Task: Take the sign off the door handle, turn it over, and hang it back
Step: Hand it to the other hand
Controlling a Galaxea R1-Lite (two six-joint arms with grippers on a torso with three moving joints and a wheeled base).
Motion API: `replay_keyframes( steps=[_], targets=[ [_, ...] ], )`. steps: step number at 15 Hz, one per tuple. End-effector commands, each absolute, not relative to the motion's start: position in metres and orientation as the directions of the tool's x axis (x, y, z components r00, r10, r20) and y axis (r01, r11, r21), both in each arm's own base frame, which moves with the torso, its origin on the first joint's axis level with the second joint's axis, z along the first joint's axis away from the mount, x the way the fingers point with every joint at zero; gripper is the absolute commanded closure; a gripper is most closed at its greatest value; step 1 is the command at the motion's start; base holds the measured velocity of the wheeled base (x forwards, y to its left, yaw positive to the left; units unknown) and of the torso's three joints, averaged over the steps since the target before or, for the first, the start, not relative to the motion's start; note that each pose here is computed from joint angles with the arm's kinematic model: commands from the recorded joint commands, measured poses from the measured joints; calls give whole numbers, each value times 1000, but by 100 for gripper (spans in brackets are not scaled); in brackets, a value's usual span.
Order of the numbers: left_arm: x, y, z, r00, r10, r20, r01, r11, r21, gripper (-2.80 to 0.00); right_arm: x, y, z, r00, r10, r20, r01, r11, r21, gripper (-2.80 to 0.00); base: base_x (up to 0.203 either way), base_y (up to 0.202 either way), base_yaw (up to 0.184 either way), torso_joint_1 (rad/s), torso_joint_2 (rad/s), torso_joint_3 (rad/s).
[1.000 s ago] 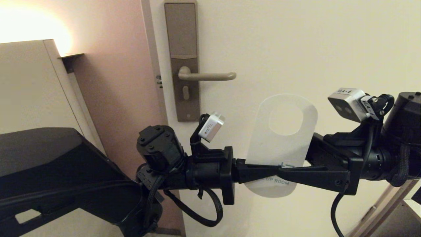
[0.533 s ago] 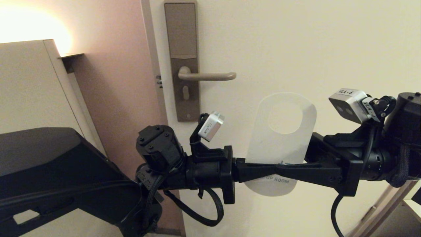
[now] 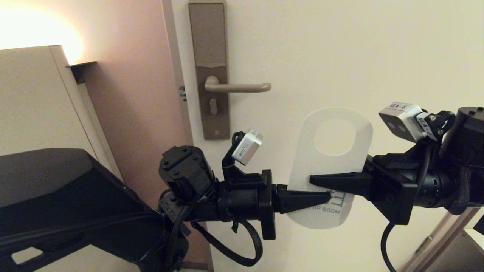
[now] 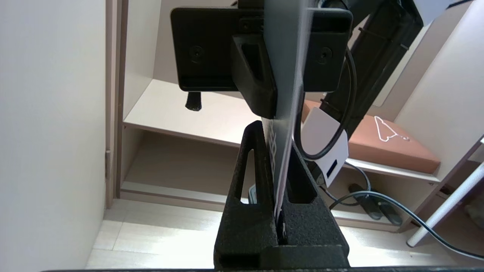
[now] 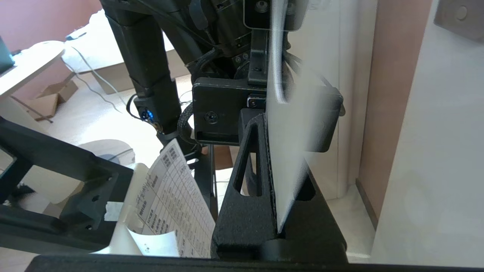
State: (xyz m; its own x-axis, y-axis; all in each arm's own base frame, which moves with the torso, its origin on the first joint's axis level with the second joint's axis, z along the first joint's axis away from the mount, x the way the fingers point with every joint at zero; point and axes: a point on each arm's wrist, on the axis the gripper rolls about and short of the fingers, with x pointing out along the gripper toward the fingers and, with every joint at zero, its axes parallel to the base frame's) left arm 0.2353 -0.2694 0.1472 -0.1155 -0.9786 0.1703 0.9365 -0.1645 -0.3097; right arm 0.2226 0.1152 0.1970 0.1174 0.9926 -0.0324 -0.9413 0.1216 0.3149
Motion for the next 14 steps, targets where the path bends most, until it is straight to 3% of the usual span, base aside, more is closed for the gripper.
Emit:
replay_keyframes(
  steps=[1, 10, 11, 14],
  targets=[
    [234, -269, 152, -127, -972, 199, 944, -180, -275, 0, 222, 115, 197, 111, 993, -31, -942, 115, 314, 0, 0, 0, 0, 0, 0, 0],
    [233, -268, 151, -128, -972, 197, 945, -180, -275, 0, 220, 114, 195, 111, 993, -35, -940, 116, 321, 0, 0, 0, 0, 0, 0, 0],
    [232, -267, 152, -130, -972, 196, 944, -182, -274, -280, 220, 114, 194, 110, 993, -36, -940, 115, 320, 0, 0, 0, 0, 0, 0, 0],
    [233, -268, 152, -127, -972, 198, 947, -178, -268, -280, 218, 113, 193, 112, 993, -39, -938, 118, 326, 0, 0, 0, 0, 0, 0, 0]
  ],
)
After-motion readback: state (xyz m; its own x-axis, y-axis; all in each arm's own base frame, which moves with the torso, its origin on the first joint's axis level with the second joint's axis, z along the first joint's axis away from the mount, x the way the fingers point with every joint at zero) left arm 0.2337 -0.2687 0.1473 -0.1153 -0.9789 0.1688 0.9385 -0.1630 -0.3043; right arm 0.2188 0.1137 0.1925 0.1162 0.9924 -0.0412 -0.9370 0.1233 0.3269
